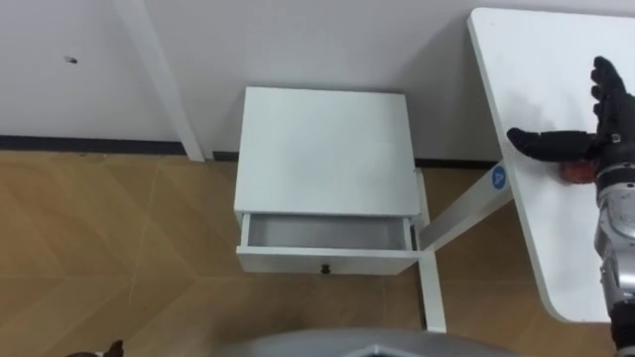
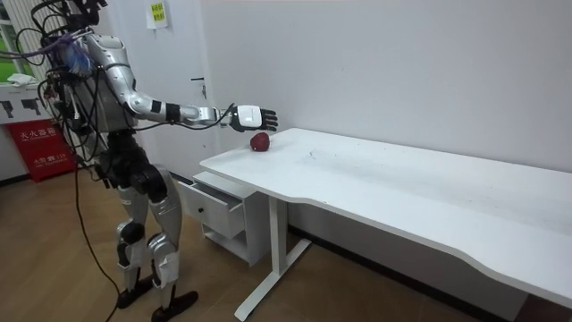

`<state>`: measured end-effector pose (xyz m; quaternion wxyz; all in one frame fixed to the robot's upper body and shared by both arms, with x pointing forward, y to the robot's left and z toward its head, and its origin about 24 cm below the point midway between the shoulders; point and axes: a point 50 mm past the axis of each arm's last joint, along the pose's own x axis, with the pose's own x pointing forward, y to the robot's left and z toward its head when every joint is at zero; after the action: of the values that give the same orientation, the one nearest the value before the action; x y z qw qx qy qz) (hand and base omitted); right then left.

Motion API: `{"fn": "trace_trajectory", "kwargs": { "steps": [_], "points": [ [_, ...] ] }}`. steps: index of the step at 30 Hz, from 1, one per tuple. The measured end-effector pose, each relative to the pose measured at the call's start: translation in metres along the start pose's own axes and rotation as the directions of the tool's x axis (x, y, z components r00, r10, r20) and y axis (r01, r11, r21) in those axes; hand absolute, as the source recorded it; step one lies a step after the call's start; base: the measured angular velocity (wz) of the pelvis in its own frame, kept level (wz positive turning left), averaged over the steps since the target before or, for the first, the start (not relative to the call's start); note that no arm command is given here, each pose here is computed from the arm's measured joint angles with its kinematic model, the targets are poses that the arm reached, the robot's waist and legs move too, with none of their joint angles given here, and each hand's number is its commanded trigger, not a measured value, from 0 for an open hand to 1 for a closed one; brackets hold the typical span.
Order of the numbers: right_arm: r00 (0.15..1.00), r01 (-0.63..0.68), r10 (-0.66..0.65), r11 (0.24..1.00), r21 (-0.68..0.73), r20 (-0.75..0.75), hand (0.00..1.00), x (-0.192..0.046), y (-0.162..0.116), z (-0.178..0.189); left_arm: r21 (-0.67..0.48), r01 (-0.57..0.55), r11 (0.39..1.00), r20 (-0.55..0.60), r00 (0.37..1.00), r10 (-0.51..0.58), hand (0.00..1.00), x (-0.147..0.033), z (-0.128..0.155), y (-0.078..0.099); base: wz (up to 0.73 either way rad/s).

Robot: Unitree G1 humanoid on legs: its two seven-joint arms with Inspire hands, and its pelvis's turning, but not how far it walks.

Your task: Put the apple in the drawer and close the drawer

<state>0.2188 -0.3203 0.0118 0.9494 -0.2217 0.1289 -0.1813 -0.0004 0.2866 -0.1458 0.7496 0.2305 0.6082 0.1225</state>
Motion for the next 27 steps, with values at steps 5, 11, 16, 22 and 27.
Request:
{"fn": "trace_trajectory", "kwargs": {
  "steps": [5,11,16,22,27],
  "points": [
    [1.0,0.013,-0.013,1.0,-0.001,0.0,0.0,0.0,-0.003,0.0,-0.001,-0.008,1.0,0.0,1.0,0.008,0.0,0.0,0.0,0.0,0.0],
    [1.0,0.015,-0.015,1.0,-0.003,-0.008,0.0,-0.001,-0.003,-0.002,0.0,-0.016,1.0,0.006,1.0,0.016,0.0,0.0,0.001,0.001,0.0],
    [0.999,0.013,-0.013,1.0,-0.01,-0.031,0.0,-0.005,-0.003,-0.009,0.001,-0.018,1.0,0.012,1.0,0.018,0.0,0.0,0.002,0.001,0.0],
    [0.998,0.009,-0.01,1.0,-0.015,-0.061,0.0,-0.007,-0.004,-0.016,0.007,-0.014,1.0,0.012,1.0,0.014,0.0,0.0,0.002,0.0,0.0],
    [0.998,-0.003,0.001,1.0,-0.025,-0.067,0.0,-0.007,-0.003,-0.018,0.017,-0.007,1.0,0.014,1.0,0.007,0.0,0.0,0.002,-0.002,0.0]
  ]
}}
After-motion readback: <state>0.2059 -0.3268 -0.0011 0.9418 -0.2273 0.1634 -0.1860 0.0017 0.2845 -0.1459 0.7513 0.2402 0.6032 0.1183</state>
